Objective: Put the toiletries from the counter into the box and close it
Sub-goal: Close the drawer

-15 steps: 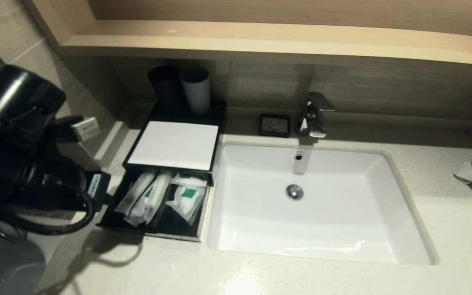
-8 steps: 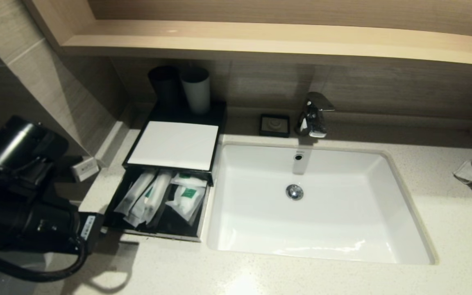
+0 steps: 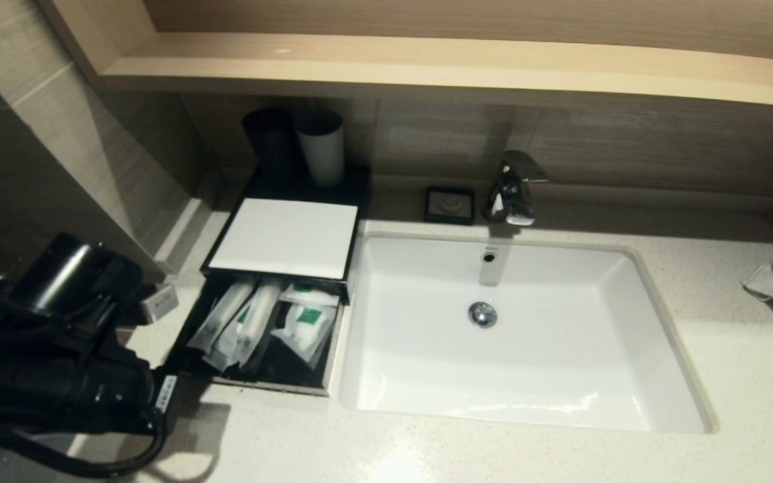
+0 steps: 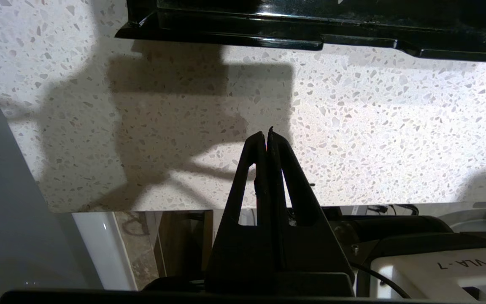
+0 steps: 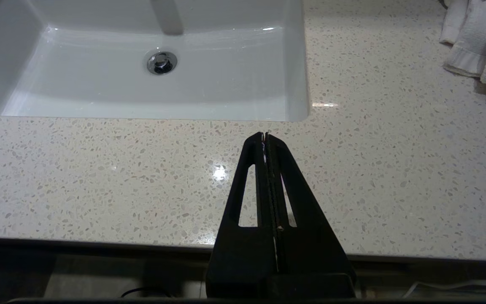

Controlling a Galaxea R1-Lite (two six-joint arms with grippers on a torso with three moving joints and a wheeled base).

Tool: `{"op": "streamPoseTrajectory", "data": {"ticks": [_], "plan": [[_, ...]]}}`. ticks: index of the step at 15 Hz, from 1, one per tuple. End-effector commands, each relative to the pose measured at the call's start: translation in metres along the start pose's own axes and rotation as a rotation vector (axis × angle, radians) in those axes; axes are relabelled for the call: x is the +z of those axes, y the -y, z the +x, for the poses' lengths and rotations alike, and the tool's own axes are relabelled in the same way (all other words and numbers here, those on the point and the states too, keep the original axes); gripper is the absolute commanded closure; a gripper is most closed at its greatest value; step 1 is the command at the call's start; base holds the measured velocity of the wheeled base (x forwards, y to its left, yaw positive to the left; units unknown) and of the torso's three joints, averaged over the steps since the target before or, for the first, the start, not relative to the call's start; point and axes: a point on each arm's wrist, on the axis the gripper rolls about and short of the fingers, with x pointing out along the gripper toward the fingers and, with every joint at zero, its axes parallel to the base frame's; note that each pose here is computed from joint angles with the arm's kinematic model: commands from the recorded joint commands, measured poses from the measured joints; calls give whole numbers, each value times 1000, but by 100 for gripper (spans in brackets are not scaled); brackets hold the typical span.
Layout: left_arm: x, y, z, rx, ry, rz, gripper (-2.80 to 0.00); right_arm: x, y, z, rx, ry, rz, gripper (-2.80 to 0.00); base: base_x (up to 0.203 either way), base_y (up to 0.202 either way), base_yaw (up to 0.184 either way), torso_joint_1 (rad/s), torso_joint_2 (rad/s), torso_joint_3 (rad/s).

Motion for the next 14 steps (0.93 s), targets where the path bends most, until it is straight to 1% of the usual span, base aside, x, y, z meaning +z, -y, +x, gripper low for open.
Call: {"op": "streamPoseTrajectory", "data": {"ticks": [1,6,9,12,14], "plan": [[2,1,11,7,-33,-2,0,0,0,0,0,0,0,0,0,0,0,0,0,0],[5,1,23,14,-60,-2,0,0,0,0,-1,0,0,0,0,0,0,0,0,0],[12,2,32,30,-26,-3,0,0,0,0,0,0,0,0,0,0,0,0,0,0],[14,3,36,32,-21,-6,0,0,0,0,-1,0,0,0,0,0,0,0,0,0],[17,3,40,28,-1,-7,0,0,0,0,-1,0,0,0,0,0,0,0,0,0]]}}
